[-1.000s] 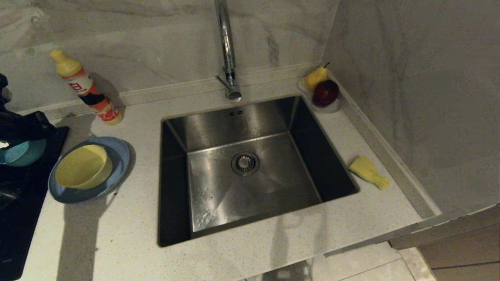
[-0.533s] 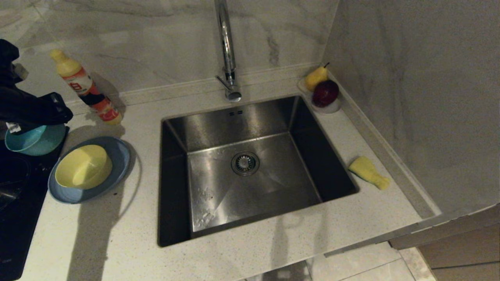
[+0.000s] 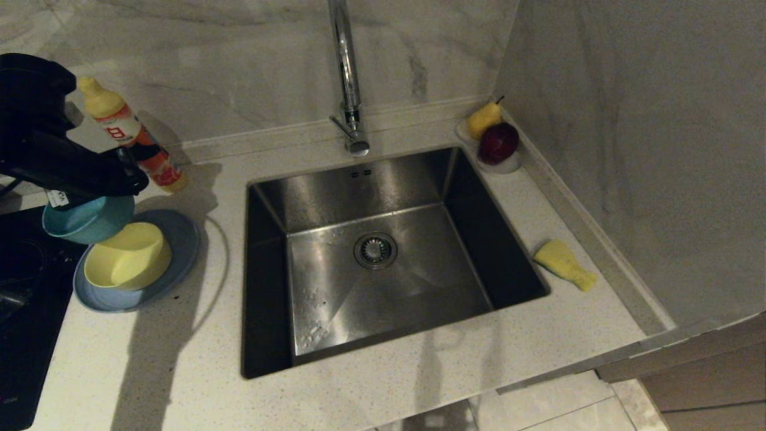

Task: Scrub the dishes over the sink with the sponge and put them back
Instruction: Place the bowl on the bowl

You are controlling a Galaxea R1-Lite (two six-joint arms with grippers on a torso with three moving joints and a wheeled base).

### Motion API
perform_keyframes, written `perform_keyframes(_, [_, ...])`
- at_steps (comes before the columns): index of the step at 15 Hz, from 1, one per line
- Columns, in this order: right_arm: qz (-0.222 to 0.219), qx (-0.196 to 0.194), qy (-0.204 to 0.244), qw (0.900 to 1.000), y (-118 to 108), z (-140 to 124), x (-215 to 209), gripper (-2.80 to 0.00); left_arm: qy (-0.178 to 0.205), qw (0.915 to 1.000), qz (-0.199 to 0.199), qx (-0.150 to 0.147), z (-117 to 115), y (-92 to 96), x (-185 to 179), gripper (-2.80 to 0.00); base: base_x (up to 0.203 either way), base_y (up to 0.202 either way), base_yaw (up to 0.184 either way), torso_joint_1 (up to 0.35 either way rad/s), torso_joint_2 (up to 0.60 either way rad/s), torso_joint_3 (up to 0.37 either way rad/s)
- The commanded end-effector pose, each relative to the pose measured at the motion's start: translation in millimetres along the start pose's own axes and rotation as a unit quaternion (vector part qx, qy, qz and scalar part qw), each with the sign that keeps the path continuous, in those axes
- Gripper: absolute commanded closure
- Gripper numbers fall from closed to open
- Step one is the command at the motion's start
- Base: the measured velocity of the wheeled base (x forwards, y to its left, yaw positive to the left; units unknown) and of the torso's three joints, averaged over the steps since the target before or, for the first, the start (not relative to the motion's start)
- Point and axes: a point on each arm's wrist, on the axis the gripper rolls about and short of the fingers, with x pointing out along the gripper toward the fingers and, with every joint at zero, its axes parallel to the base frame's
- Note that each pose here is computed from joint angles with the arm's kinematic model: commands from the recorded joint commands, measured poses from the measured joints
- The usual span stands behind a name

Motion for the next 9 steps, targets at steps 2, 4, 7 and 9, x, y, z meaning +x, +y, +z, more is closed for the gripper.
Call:
perform_keyframes(2, [0.0,0.0,0.001,1.0,0,0,0,0.0,0.021,0.9998,0.003,0.004,-10,-6.1,14,0.0,0.0,0.0,0.0,0.0,0.0,0.0])
perform_keyframes(4, [0.0,0.0,0.001,1.0,0,0,0,0.0,0.02,0.9998,0.002,-0.003,-13,-9.4,21,0.0,0.0,0.0,0.0,0.0,0.0,0.0])
perform_keyframes(7, [0.0,0.0,0.001,1.0,0,0,0,0.0,0.011,0.9999,0.006,-0.006,-12,-9.4,27,0.0,0.0,0.0,0.0,0.0,0.0,0.0])
perform_keyframes(9, [0.0,0.0,0.001,1.0,0,0,0,0.0,0.019,0.9997,0.01,-0.006,-16,-8.6,31,0.0,0.0,0.0,0.0,0.0,0.0,0.0])
